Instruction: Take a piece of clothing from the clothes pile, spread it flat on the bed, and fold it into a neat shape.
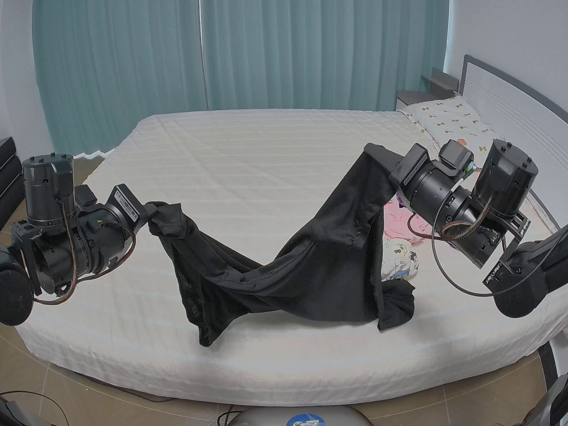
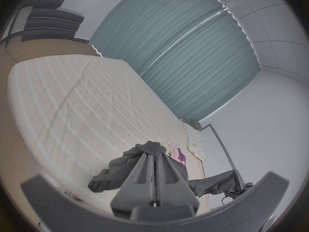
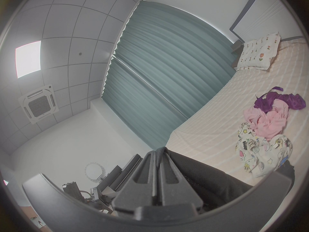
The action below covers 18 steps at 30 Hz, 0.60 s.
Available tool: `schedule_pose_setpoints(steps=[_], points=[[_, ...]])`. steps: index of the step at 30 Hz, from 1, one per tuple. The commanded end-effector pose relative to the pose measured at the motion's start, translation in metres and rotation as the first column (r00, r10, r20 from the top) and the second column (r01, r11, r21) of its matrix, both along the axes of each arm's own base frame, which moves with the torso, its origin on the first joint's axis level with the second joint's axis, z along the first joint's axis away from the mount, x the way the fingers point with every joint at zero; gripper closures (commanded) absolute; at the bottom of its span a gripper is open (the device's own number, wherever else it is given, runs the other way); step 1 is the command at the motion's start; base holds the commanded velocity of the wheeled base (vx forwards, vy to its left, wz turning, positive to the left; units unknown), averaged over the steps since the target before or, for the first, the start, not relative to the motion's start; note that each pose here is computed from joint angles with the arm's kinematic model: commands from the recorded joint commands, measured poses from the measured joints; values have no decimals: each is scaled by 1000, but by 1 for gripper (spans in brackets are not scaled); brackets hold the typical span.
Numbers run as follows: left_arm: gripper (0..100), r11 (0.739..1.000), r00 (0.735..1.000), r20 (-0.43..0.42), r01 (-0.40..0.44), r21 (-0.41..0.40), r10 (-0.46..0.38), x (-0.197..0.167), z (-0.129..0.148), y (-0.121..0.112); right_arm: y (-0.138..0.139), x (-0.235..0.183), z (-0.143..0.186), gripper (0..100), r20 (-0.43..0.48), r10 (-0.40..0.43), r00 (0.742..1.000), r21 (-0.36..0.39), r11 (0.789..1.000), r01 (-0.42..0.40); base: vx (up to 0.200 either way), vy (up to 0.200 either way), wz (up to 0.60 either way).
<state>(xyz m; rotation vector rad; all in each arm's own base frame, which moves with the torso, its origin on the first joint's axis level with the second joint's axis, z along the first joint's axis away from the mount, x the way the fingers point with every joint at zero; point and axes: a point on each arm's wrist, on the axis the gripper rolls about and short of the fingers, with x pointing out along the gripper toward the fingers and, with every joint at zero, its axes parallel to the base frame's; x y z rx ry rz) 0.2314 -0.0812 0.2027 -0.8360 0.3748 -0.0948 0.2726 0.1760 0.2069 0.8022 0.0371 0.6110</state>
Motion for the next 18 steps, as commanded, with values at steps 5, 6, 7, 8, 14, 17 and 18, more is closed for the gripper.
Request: schedule_pose_setpoints(steps=[5,6,7,8,14,17,18], points=[[100,999,1000,-8,16,-28,-16,2,0,-3,5,3,-8,100,-22,8,1000,-9,1000,-8,0,200,0],[100,999,1000,-4,18,-50,-18,2,1,-4,6,3,-9,100,-24,10,1000,-8,1000,-10,0,200,0],[100,998,1000,-4,16,-61,-17,2,3,-5,6,3,-8,100,-21,8,1000,-8,1000,-8,0,200,0],[100,998,1000,-2,17,-66,-17,2,3,-5,6,2,-8,100,-17,5,1000,-5,1000,-5,0,200,0],[100,998,1000,-16,12,-64,-13,3,0,-4,1,-2,-6,100,-14,-1,1000,-4,1000,1,0,167,0],[100,998,999,-43,10,-55,-13,0,-8,-3,-2,-5,-11,100,-31,-4,1000,-15,1000,4,0,0,0],[100,998,999,-43,10,-55,-13,0,-8,-3,-2,-5,-11,100,-31,-4,1000,-15,1000,4,0,0,0]])
